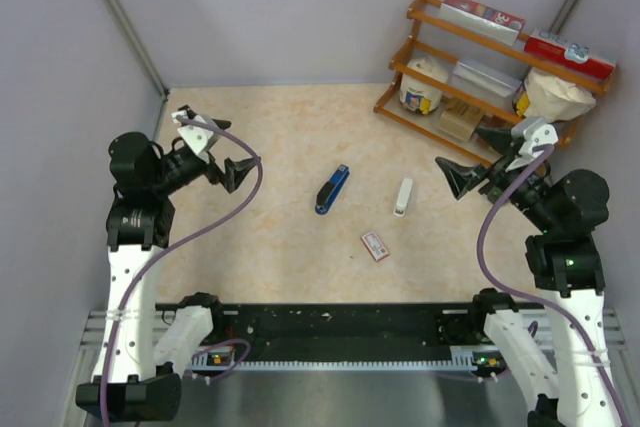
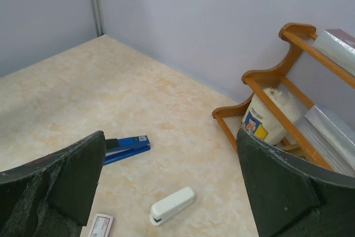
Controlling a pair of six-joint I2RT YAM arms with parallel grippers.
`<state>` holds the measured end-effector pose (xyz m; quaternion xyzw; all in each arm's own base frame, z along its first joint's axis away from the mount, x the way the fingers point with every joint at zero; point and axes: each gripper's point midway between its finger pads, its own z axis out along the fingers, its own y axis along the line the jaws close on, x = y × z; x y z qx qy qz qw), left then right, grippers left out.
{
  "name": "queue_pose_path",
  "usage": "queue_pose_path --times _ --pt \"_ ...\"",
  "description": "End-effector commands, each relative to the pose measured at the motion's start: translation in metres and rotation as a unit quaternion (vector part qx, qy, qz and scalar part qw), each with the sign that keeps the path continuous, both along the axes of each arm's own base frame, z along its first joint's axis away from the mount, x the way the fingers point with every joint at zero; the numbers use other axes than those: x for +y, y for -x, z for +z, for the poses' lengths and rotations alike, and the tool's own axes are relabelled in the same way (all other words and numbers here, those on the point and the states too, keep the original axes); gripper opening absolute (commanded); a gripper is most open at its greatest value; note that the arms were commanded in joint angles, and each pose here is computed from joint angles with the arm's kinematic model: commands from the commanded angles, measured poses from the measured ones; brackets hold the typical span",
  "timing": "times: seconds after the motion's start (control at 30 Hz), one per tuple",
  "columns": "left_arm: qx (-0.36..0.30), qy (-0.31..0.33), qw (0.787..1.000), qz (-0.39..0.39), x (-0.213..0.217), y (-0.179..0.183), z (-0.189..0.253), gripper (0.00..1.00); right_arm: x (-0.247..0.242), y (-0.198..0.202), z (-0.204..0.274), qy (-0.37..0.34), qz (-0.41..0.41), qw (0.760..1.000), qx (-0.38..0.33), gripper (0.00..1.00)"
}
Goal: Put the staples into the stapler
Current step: Open the stapler at the center of the board.
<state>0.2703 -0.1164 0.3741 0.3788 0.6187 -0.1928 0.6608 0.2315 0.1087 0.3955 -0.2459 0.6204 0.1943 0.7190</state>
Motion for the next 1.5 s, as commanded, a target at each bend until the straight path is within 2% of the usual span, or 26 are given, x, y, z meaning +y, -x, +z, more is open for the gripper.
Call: queue_pose_path --times 0.0,0.1,0.27,0.47,0.57,0.7,0.93,1.23,1.47 --pt "-0.032 -0.014 0.999 -0.023 -0.004 0.004 0.004 0.99 0.008 0.001 -0.002 -0.007 0.023 1.0 0.003 0.99" --pt "-0.039 -0.023 0.999 -0.03 -0.006 0.003 0.002 0.99 0.012 0.003 -0.006 0.004 0.037 0.999 -0.001 0.99" --pt "-0.051 -0.053 0.997 -0.035 -0.017 -0.008 -0.007 0.99 0.015 -0.002 -0.025 0.061 0.056 0.996 -0.021 0.99" --pt "-0.08 -0.172 0.981 -0.034 -0.046 -0.036 -0.049 0.99 0.001 -0.009 -0.031 0.093 0.014 0.996 -0.011 0.99" --pt "-0.104 -0.232 0.965 -0.06 -0.064 -0.049 -0.069 0.99 -0.004 -0.009 -0.05 0.118 0.008 0.993 0.007 0.99" --pt "-0.145 -0.322 0.931 -0.089 -0.08 -0.071 -0.095 0.99 -0.005 -0.007 -0.071 0.127 0.009 0.992 0.02 0.99" --pt "-0.185 -0.411 0.886 -0.108 -0.094 -0.115 -0.133 0.98 -0.007 -0.011 -0.081 0.135 0.006 0.99 0.028 0.99" --pt "-0.142 -0.429 0.88 -0.146 -0.114 -0.111 -0.226 0.98 -0.006 -0.013 -0.091 0.142 0.011 0.989 0.034 0.99" --pt "-0.147 -0.436 0.877 -0.136 -0.13 -0.118 -0.256 0.98 -0.004 -0.013 -0.094 0.142 0.019 0.989 0.037 0.99"
